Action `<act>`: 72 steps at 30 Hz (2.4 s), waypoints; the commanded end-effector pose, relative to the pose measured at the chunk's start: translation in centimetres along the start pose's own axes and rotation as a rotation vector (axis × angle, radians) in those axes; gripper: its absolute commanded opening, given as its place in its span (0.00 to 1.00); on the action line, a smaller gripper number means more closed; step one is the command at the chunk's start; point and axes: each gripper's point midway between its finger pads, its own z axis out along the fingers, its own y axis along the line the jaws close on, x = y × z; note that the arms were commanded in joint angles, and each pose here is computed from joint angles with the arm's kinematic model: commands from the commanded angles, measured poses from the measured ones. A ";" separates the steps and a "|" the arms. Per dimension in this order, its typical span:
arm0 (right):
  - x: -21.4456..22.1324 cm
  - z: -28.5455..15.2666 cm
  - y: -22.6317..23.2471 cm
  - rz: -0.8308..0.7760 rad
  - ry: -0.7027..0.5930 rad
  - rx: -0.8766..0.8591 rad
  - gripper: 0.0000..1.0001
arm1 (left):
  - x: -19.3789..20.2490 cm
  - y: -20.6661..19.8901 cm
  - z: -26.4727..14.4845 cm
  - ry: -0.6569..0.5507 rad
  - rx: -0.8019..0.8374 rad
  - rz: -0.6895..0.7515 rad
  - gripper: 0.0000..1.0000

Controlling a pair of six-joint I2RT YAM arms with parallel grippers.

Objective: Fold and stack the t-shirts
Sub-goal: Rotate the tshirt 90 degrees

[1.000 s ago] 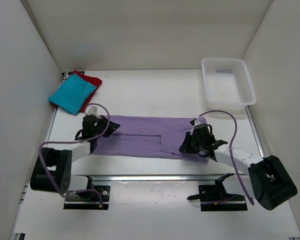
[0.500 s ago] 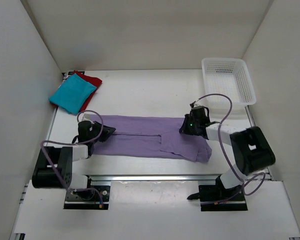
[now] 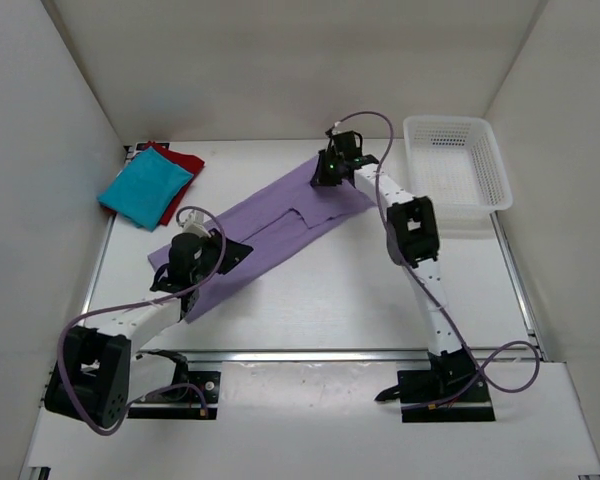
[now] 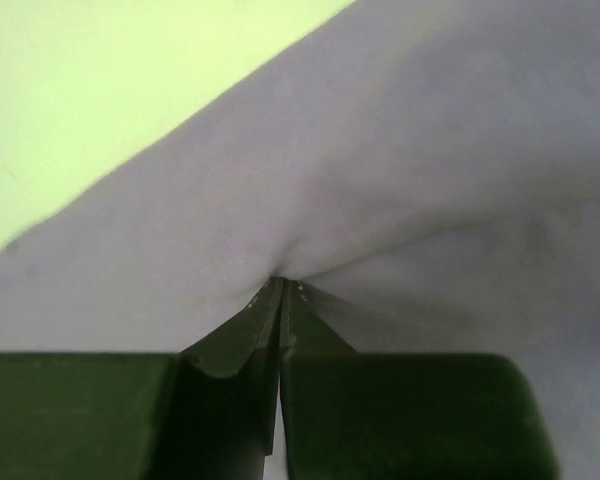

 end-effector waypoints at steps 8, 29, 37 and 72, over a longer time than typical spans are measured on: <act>-7.7 -11.1 5.1 -0.108 -0.117 -0.068 0.03 | 4.1 -1.5 -0.8 0.155 0.021 0.198 0.24; 18.3 -14.1 16.5 -0.012 0.003 -0.332 0.44 | 1.7 -2.1 -3.7 0.144 0.039 0.248 0.23; 22.0 -8.6 15.5 0.119 0.116 -0.269 0.38 | 1.4 -1.7 -3.7 0.133 0.037 0.232 0.23; 20.5 -8.0 11.7 0.199 0.088 -0.212 0.40 | 3.5 -1.8 -2.2 0.193 0.008 0.268 0.26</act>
